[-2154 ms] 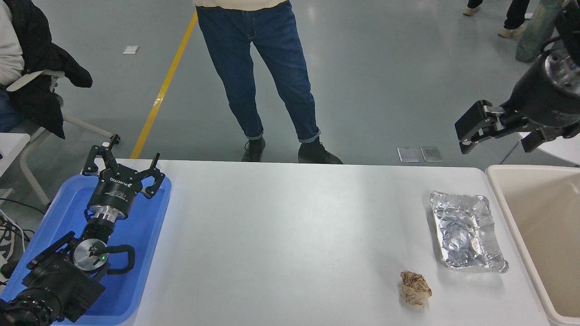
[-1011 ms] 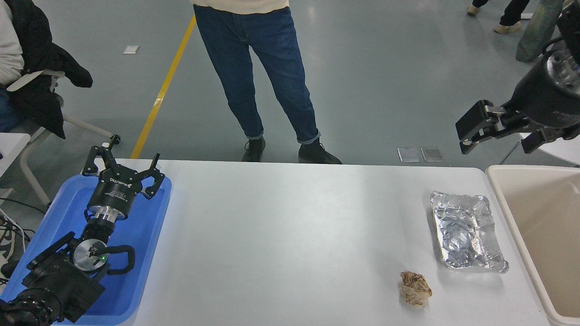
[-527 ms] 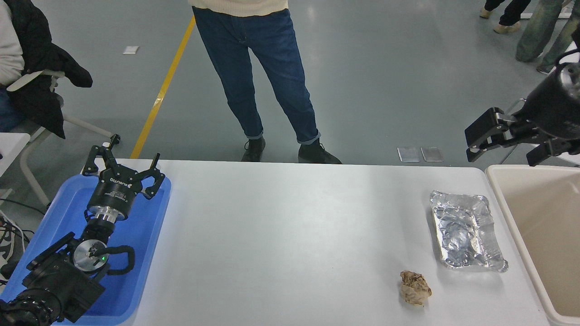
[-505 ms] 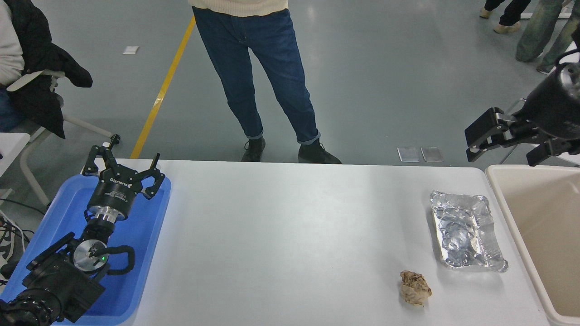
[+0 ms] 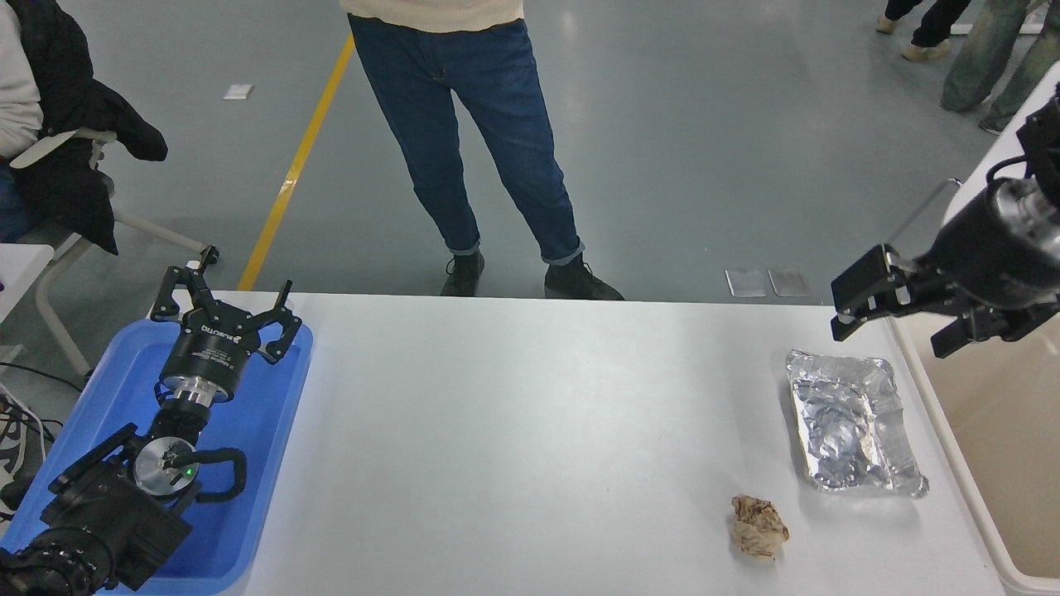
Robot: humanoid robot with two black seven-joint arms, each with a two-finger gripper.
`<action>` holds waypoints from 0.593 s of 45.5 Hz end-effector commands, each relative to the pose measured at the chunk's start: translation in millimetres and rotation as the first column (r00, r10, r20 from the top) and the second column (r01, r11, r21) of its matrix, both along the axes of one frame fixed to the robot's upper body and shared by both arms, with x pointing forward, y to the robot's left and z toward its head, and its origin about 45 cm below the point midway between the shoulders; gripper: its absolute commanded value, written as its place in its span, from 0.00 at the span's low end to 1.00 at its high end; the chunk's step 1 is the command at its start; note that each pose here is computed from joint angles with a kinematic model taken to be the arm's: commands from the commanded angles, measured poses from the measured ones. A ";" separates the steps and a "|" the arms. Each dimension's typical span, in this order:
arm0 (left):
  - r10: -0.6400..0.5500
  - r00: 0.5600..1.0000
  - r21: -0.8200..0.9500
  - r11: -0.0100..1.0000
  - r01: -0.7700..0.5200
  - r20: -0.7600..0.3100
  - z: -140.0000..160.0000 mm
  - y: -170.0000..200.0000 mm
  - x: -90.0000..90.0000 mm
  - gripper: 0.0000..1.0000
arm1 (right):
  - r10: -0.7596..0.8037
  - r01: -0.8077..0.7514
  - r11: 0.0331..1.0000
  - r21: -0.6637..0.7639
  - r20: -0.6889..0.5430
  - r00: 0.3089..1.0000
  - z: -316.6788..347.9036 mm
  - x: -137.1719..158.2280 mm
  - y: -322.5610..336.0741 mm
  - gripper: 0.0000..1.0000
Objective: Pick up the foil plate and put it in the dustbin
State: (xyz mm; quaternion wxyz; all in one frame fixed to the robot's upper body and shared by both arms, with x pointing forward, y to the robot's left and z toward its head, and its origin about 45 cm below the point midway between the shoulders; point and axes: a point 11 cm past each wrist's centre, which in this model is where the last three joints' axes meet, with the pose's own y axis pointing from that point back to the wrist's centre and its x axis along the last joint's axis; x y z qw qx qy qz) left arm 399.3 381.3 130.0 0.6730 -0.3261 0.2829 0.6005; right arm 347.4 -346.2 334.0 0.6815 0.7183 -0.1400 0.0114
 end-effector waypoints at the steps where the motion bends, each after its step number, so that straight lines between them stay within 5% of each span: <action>1: 0.002 1.000 -0.002 1.000 -0.002 0.000 -0.1 0.3 -0.1 1.00 | -0.068 0.075 0.995 -0.071 0.097 0.993 -53.1 9.6 -41.7 1.00; 27: 0.004 1.000 -0.004 1.000 -0.004 0.001 -0.1 0.6 -0.1 1.00 | -0.123 0.143 0.974 -0.176 0.118 0.985 -143.9 11.4 -112.1 1.00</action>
